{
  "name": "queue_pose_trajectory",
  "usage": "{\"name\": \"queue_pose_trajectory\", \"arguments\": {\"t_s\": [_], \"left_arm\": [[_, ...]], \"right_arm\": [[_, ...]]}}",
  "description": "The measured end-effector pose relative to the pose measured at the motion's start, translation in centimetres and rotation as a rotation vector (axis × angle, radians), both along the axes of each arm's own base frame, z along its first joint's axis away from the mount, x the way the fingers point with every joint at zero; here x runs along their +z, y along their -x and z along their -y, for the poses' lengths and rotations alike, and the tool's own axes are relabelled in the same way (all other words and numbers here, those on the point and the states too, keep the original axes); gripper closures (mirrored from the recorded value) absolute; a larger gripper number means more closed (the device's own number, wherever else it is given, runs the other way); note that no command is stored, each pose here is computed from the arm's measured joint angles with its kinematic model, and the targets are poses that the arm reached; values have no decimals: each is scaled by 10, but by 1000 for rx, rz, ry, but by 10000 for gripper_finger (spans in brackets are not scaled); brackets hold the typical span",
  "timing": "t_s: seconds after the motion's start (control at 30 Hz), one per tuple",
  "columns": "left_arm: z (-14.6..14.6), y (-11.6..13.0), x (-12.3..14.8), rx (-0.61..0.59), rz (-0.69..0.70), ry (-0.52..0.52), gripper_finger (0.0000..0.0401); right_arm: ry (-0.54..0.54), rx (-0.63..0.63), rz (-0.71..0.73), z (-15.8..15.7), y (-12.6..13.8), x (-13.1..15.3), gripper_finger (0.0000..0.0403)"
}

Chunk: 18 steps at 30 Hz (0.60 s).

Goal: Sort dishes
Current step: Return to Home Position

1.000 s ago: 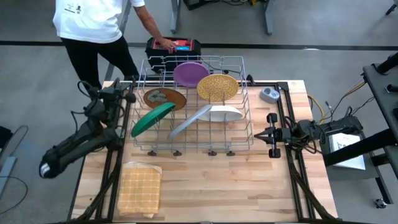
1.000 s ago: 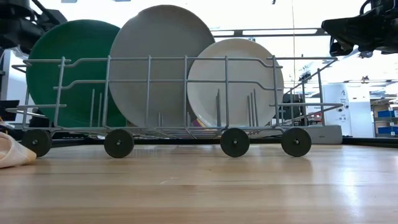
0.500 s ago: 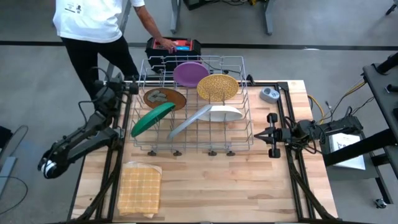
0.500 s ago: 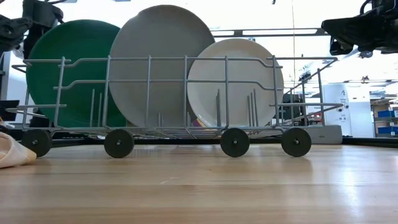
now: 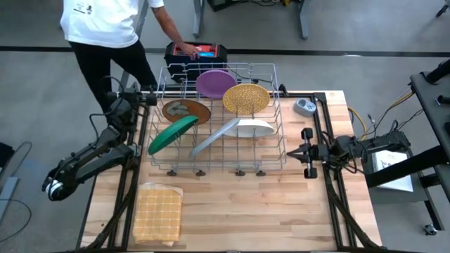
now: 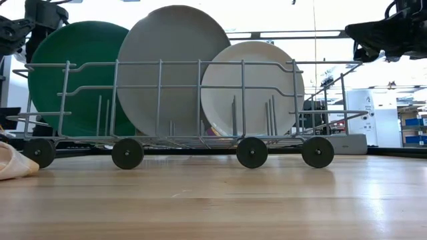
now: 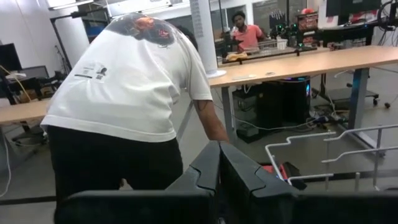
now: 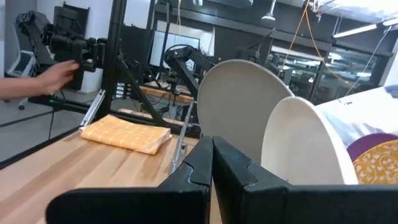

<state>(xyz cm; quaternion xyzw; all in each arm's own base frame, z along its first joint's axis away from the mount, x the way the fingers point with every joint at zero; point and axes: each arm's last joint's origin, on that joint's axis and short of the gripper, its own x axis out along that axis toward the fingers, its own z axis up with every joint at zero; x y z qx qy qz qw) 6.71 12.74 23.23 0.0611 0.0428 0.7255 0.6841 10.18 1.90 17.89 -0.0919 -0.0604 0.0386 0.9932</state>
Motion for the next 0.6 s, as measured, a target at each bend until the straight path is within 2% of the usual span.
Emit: {"name": "queue_pose_trajectory", "arguments": {"t_s": [0.1, 0.37, 0.5, 0.6], "left_arm": [[0, 0, 0, -1, -3, 1, 401], [0, 0, 0, 0, -4, 1, 401], [0, 0, 0, 0, -4, 1, 401], [0, 0, 0, 0, -5, 1, 401]], "right_arm": [[-36, 4, -7, 0, 0, 0, 403], [-44, 3, -7, 0, 0, 0, 403], [-153, 0, 10, 1, 0, 2, 403], [-174, 3, 3, 1, 0, 2, 403]]}}
